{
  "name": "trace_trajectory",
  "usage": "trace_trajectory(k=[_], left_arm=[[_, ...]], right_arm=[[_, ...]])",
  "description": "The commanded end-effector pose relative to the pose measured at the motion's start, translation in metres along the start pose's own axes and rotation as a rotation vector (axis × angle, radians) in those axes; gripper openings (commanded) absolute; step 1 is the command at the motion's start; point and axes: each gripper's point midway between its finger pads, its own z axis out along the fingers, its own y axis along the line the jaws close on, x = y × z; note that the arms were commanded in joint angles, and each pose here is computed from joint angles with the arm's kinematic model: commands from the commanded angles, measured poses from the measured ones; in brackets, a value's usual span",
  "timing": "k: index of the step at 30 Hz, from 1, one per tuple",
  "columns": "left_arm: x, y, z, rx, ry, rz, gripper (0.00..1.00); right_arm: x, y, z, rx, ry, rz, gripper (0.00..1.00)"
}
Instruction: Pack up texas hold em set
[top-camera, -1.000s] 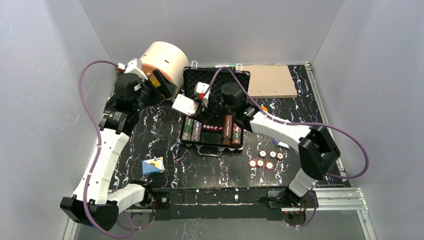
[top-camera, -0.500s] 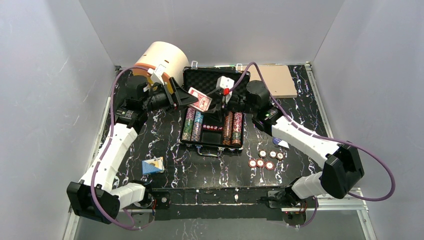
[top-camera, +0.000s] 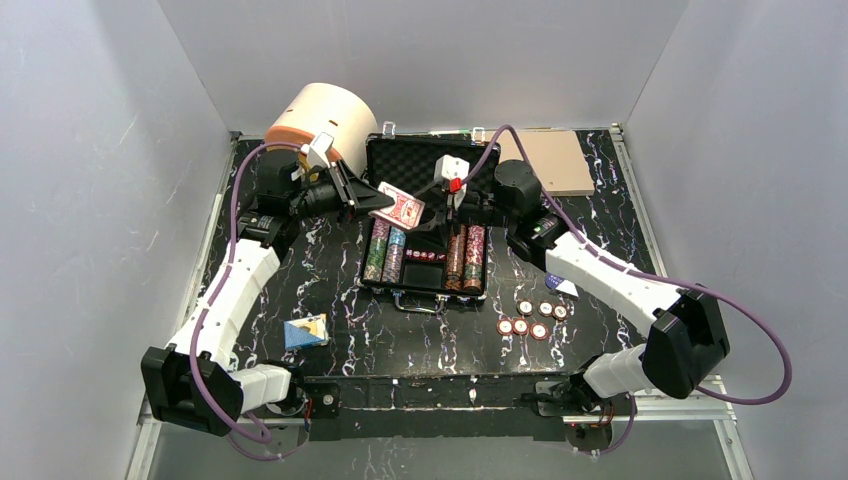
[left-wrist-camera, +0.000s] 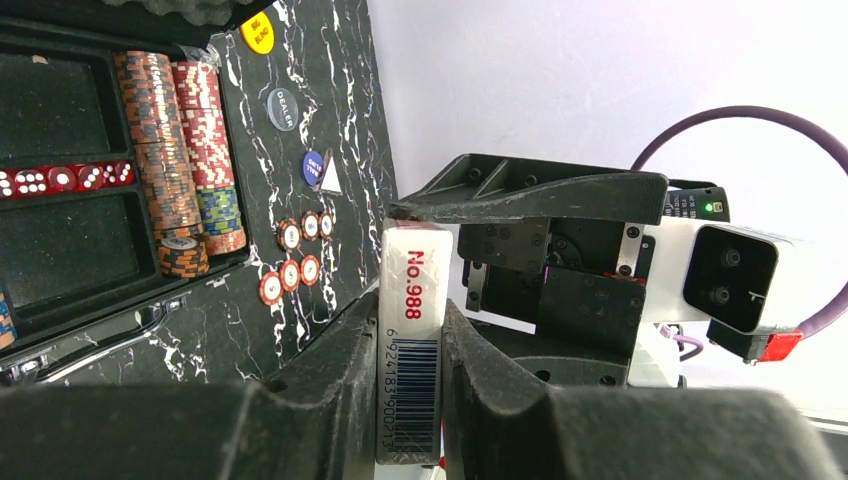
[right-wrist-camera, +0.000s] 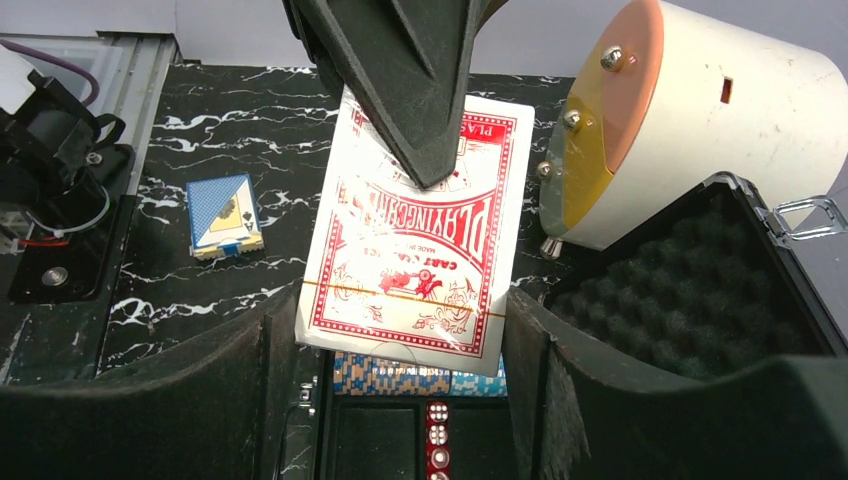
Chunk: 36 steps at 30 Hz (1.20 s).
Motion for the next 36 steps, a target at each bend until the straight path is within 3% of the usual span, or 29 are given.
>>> trace_trajectory(k=[1, 4, 5, 12, 17, 21, 27, 31, 36], left_arm=[[0.011, -0.013, -0.005, 0.04, 0.048, -0.002, 0.02], [0.003, -0.012, -0.004, 0.032, 0.0, 0.038, 0.0], [-0.001, -0.01, -0.004, 0.022, -0.026, 0.057, 0.0], [-0.029, 0.03, 0.004, -0.11, -0.215, 0.106, 0.0], [-0.034, 0.06, 0.023, -0.172, -0.255, 0.105, 0.0], [-0.025, 0.077, 0.053, -0.217, -0.244, 0.16, 0.0], [-0.026, 0.113, 0.098, -0.272, -0.236, 0.209, 0.0], [-0.036, 0.129, 0.119, -0.314, -0.277, 0.216, 0.0], [-0.038, 0.145, 0.14, -0.337, -0.252, 0.204, 0.0]], right_arm=[[-0.02, 0.007, -0.001, -0.015, -0.052, -0.027, 0.6], [-0.016, 0.013, -0.004, -0.023, -0.038, 0.055, 0.95], [-0.014, 0.017, -0.005, -0.036, -0.032, 0.083, 0.98], [-0.011, 0.013, -0.028, 0.131, -0.043, 0.234, 0.99], [-0.002, -0.023, -0.066, 0.513, -0.053, 0.481, 0.99], [0.034, -0.046, -0.101, 0.799, 0.03, 0.681, 0.99], [0.074, -0.048, -0.138, 0.931, 0.247, 0.799, 0.96], [0.094, -0.054, -0.166, 1.049, 0.276, 0.819, 0.96], [0.097, -0.057, -0.171, 1.05, 0.26, 0.793, 0.96]])
